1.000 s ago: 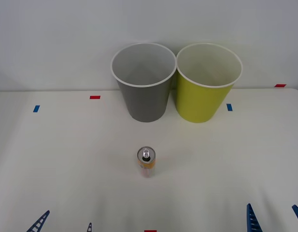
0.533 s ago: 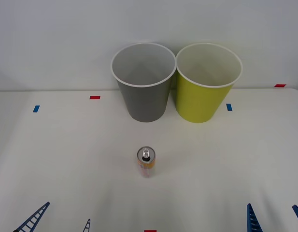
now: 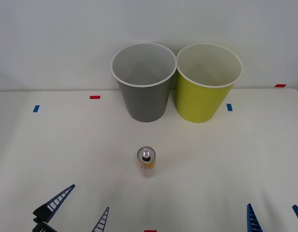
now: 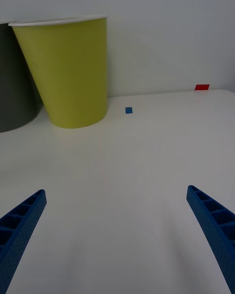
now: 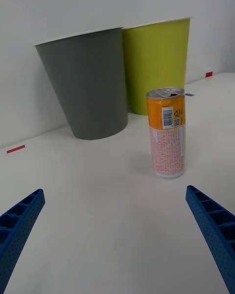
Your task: Put cans in the gray bin and PET bottles in the light green bin.
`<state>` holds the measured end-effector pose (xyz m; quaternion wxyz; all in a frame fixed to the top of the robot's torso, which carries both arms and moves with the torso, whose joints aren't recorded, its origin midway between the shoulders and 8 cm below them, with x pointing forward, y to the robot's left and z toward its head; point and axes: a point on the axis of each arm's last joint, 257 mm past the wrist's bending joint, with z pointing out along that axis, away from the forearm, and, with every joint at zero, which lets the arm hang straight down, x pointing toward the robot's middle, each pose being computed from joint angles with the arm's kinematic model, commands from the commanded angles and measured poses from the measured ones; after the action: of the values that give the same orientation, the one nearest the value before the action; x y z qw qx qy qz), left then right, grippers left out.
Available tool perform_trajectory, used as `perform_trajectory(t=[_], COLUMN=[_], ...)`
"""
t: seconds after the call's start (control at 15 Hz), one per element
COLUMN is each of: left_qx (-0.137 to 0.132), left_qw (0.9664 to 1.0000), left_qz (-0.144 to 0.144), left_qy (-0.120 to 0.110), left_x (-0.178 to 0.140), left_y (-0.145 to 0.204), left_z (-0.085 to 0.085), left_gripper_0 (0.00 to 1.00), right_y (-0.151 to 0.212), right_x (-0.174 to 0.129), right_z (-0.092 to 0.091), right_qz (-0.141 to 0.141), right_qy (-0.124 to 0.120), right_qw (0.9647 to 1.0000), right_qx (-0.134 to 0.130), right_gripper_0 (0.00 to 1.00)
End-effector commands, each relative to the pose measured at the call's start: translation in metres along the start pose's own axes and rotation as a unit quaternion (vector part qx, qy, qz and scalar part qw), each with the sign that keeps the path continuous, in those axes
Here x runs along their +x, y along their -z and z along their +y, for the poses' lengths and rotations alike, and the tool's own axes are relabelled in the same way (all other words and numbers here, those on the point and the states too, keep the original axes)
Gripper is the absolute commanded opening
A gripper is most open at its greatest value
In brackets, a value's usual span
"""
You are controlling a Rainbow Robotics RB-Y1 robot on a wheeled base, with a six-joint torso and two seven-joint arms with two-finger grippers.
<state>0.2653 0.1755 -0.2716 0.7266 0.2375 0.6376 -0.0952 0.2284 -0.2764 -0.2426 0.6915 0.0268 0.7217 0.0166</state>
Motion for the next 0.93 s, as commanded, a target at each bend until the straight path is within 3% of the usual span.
perform_trajectory(t=[0.07, 0.73, 0.93], left_qx=[0.024, 0.089, 0.099], left_qw=[0.9996, 0.9955, 0.9947], left_qz=[-0.014, -0.030, -0.025], left_qy=[-0.007, 0.012, 0.005], left_x=[-0.001, -0.010, -0.009], left_y=[-0.016, -0.070, -0.086], left_z=[-0.007, -0.049, -0.050], left_gripper_0=[1.00, 1.00, 1.00], right_y=[0.000, 0.000, 0.000], right_x=[0.000, 0.000, 0.000], right_z=[0.000, 0.000, 0.000], right_qz=[0.000, 0.000, 0.000], right_qy=[0.000, 0.000, 0.000], right_qw=[1.0000, 1.0000, 1.0000], right_qx=[0.000, 0.000, 0.000], right_gripper_0=[1.00, 1.00, 1.00])
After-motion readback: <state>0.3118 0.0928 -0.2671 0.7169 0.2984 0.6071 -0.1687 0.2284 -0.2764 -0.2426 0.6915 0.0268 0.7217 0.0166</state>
